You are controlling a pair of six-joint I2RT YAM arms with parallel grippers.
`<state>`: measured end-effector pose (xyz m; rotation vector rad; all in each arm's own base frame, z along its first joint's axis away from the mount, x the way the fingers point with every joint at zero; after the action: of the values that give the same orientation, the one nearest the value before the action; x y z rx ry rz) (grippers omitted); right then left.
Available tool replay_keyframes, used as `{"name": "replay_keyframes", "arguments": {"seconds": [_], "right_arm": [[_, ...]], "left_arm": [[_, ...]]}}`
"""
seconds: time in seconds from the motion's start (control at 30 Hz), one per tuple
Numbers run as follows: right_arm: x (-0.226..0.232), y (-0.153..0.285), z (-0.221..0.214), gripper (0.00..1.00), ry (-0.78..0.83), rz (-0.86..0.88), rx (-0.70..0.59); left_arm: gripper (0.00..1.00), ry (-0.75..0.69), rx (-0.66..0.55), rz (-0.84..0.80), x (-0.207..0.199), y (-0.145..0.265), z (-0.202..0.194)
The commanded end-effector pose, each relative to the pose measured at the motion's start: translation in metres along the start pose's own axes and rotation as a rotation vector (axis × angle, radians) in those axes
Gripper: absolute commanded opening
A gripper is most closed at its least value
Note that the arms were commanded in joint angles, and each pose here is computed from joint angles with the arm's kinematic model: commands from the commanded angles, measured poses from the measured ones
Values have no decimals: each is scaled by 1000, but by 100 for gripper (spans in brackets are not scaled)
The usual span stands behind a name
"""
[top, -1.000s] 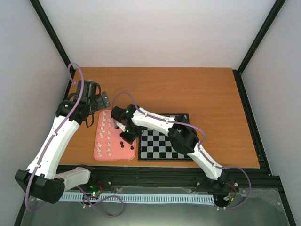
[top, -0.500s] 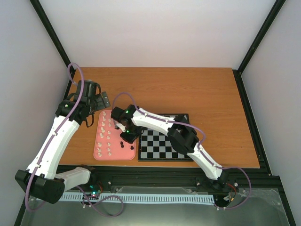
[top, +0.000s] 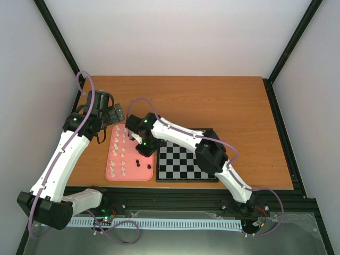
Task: Set up the chess pieces on the board
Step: Pick up the chess piece from the storage box, then place the chess piece on the chessboard.
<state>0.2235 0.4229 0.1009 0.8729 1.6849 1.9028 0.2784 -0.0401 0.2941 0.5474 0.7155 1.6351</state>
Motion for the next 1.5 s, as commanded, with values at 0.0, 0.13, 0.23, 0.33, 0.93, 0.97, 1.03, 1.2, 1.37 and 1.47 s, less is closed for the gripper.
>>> {"name": "replay_keyframes", "arguments": {"seconds": [0.0, 0.13, 0.23, 0.33, 0.93, 0.97, 1.03, 1.2, 1.37, 1.47], "right_arm": [[-9, 65, 1, 14, -37, -16, -110], [-34, 76, -18, 13, -122, -44, -105], [-56, 84, -42, 14, -203, -66, -114], [-78, 85, -74, 13, -302, -93, -109], [-125, 67, -211, 14, -721, -113, -120], [-127, 64, -214, 14, -739, -110, -123], [-132, 61, -221, 14, -771, -95, -128], [-140, 51, -229, 14, -830, -48, -134], [-146, 45, -234, 14, -852, -49, -127], [-151, 41, -239, 14, -875, -59, -129]], "left_arm": [[100, 5, -32, 4, 4, 9, 6], [100, 3, -30, 1, 3, 8, 6], [100, 2, -30, -5, 1, 7, 6], [100, 2, -23, -18, -1, 4, 6], [100, 0, 55, -63, -15, -22, -5], [100, 1, 59, -63, -15, -23, -6], [100, 2, 64, -59, -15, -25, -8], [100, -4, 64, -50, -15, -28, -8], [100, -5, 72, -49, -16, -32, -9], [100, 1, 73, -50, -16, -33, -10]]}}
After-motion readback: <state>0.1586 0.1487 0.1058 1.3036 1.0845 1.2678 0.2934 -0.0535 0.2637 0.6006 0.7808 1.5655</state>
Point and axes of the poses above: each gripper's point midway between its finger pads, its own y axis back along the fingers, its own x axis along the line the jaws close on, z = x × y, the point moved 4 cm from there along y, back along the fingers, and after that the axes turned 9 degrees about -y, right-handed, at the moved point
